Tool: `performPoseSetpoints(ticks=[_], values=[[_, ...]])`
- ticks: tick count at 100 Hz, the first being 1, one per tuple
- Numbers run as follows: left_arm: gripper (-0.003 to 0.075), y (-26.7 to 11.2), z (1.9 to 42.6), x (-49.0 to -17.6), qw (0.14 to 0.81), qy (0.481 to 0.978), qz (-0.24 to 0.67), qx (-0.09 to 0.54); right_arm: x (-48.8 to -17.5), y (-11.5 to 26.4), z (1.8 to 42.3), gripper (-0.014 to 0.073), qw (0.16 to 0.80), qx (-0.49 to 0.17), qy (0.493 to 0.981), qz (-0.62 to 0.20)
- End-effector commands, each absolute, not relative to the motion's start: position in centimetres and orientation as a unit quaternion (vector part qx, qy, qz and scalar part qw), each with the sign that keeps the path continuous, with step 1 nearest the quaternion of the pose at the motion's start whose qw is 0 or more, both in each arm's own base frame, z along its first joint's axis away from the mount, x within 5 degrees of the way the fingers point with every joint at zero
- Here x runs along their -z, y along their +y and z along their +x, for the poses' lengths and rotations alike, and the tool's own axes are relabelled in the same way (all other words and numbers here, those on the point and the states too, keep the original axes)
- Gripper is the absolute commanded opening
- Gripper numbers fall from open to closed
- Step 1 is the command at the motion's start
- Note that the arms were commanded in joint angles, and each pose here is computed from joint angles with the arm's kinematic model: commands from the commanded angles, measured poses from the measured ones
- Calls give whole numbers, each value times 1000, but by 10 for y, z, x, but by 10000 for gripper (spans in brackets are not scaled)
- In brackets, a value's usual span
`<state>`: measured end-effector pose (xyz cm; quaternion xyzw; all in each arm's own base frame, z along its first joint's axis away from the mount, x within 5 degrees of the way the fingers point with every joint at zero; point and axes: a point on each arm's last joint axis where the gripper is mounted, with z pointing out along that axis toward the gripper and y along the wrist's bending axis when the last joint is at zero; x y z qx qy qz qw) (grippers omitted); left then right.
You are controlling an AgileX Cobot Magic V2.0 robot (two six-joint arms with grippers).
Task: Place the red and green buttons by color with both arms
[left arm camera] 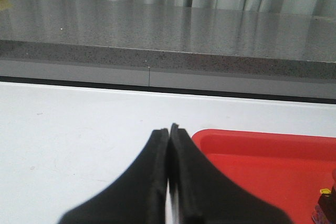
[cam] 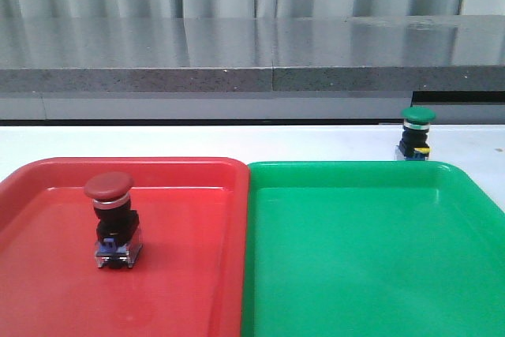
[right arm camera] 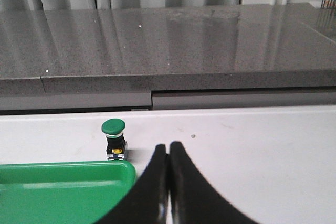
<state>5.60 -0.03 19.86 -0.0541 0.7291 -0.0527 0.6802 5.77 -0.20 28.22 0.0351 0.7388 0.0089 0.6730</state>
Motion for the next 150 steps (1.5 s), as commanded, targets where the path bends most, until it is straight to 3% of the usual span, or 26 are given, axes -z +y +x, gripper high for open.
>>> performPoseSetpoints(ticks=[1,27,72,80,92,96,106,113,150], values=[[-20,0,54,-203,714,696,-56,57,-313,-3,67,-45,675,-2,737,30],[-20,0,54,-203,714,696,-56,57,-353,-4,116,-45,614,-1,789,33],[-20,0,54,-203,714,696,-56,57,-371,12,233,-34,463,-53,885,24],[-20,0,54,-203,714,696,-56,57,-365,17,252,34,435,-63,898,23],[-20,0,54,-203,714,696,-56,57,-352,21,281,288,395,-76,915,31],[-20,0,54,-203,714,696,-56,57,-345,22,291,417,382,-79,920,34],[-20,0,54,-203,714,696,-56,57,-335,24,310,600,364,-86,926,40],[-20,0,54,-203,714,696,-56,57,-330,26,321,634,354,-94,929,45],[-20,0,54,-203,714,696,-56,57,-297,51,375,626,295,-107,949,23]])
